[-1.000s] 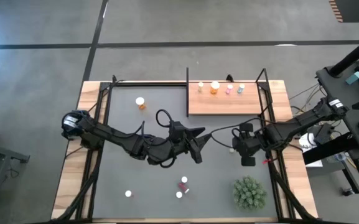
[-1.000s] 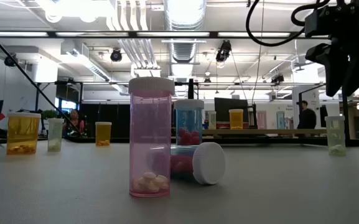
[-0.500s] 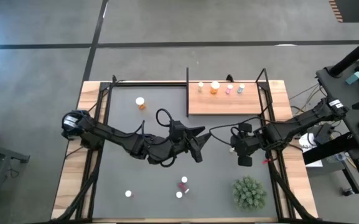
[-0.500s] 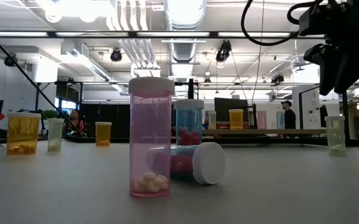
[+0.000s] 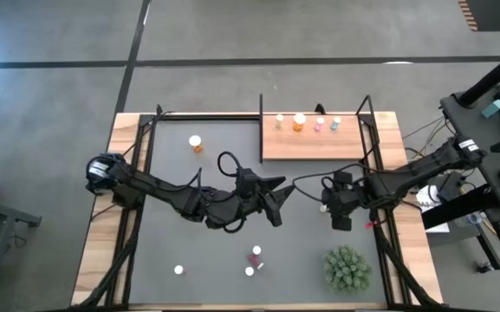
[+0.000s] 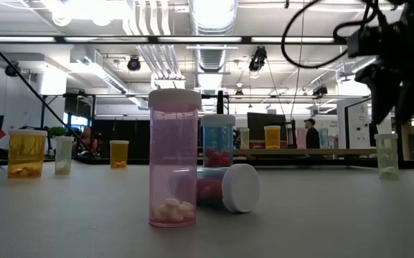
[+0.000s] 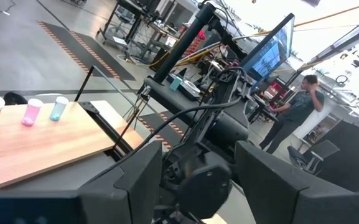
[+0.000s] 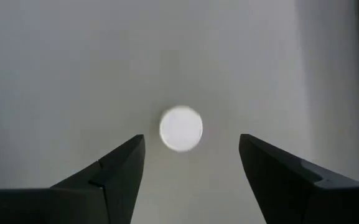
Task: Pick and place medicine bottles onto shelf by color
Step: Put the bottom yellow medicine bottle on the shelf aligned with the other yellow medicine bottle
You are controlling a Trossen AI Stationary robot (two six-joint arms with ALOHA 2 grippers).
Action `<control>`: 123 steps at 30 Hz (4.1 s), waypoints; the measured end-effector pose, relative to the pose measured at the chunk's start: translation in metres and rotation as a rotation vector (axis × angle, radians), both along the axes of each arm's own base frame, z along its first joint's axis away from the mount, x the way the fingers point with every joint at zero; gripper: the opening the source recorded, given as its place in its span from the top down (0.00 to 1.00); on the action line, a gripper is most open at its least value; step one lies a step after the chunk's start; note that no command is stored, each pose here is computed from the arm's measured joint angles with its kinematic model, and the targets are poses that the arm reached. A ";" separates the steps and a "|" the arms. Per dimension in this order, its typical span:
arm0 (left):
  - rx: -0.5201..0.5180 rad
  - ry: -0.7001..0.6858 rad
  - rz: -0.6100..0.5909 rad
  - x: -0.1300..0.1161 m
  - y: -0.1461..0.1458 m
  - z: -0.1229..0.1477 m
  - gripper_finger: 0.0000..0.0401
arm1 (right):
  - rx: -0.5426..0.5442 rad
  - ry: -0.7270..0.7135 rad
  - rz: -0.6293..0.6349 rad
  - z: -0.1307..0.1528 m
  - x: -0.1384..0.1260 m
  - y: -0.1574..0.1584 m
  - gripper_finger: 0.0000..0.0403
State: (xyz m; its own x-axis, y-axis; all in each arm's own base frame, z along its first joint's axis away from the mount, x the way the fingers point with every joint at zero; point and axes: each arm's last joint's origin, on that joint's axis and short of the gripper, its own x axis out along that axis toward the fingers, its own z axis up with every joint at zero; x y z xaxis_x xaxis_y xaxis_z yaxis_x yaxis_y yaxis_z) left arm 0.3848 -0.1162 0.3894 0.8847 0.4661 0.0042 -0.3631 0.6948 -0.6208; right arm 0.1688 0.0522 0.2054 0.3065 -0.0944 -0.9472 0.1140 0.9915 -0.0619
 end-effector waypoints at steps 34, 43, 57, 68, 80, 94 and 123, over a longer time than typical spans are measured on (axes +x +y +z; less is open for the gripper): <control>0.046 0.024 0.005 0.001 0.002 0.000 0.53 | 0.113 0.064 -0.028 -0.039 0.015 -0.011 0.56; 0.047 0.025 0.006 0.001 0.002 0.000 0.53 | 0.114 0.060 -0.025 -0.041 0.018 -0.010 0.72; 0.066 0.028 0.014 -0.001 0.006 0.004 0.53 | 0.166 0.043 -0.010 -0.034 0.023 -0.008 0.74; 0.114 0.038 0.042 -0.004 0.018 0.012 0.53 | 0.133 -0.079 -0.079 -0.004 0.048 -0.033 0.75; 0.234 0.071 0.090 -0.029 0.042 0.042 0.53 | 0.106 -0.046 -0.363 0.010 0.100 -0.113 0.75; 0.337 0.204 0.105 -0.098 0.068 0.065 0.53 | 0.132 -0.066 -0.660 0.016 0.149 -0.195 0.75; 0.239 0.131 0.223 -0.182 0.094 0.036 0.53 | 0.035 -0.054 -0.522 0.018 0.156 -0.249 0.75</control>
